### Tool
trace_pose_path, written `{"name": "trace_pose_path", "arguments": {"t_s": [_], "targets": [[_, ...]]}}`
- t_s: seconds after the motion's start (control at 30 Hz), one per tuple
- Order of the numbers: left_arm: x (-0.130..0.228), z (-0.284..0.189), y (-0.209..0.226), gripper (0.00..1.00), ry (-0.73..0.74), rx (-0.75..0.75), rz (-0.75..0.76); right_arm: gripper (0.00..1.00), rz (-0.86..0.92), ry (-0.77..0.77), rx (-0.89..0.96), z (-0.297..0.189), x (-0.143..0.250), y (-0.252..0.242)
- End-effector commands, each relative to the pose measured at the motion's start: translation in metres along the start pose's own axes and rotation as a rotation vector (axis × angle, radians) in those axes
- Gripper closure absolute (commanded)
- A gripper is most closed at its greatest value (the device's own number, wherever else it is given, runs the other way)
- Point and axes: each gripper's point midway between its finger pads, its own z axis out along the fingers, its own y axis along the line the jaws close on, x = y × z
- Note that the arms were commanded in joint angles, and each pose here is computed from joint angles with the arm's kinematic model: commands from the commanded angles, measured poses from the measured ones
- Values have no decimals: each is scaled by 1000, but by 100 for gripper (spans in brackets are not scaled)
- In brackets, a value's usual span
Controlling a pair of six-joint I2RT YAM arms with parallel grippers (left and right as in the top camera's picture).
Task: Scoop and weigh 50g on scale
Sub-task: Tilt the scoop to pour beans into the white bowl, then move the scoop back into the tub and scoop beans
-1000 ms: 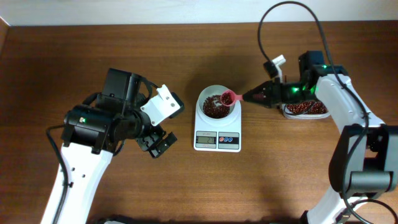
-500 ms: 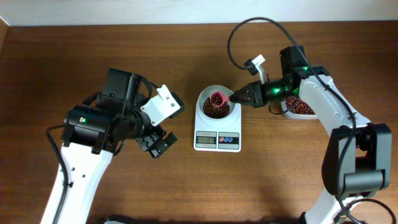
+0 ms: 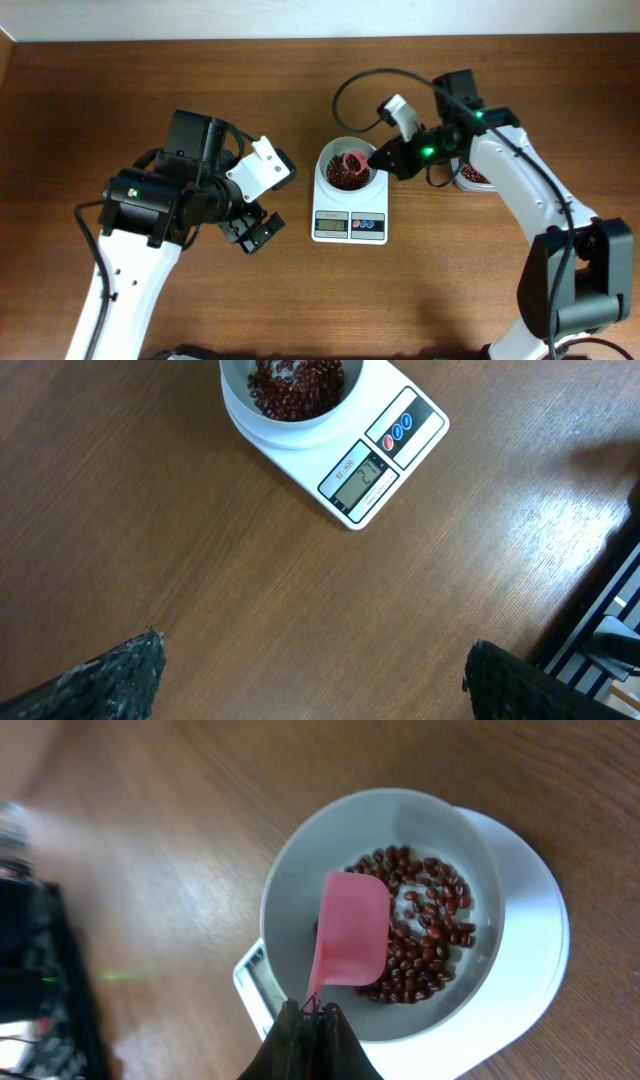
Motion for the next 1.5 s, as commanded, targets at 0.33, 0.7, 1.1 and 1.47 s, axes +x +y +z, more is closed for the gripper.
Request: {"name": "trace_pose_path", "arguments": {"t_s": [0.33, 0.7, 1.1, 1.47], "targets": [[-4, -3, 1, 1, -19, 2, 18, 96, -245, 69, 393, -9, -17, 12], [-4, -3, 1, 1, -19, 2, 18, 96, -344, -106, 477, -71, -50, 53], [-4, -3, 1, 1, -19, 2, 18, 96, 12, -253, 990, -271, 6, -39], [-4, -3, 1, 1, -19, 2, 18, 96, 494, 167, 731, -167, 120, -155]]}}
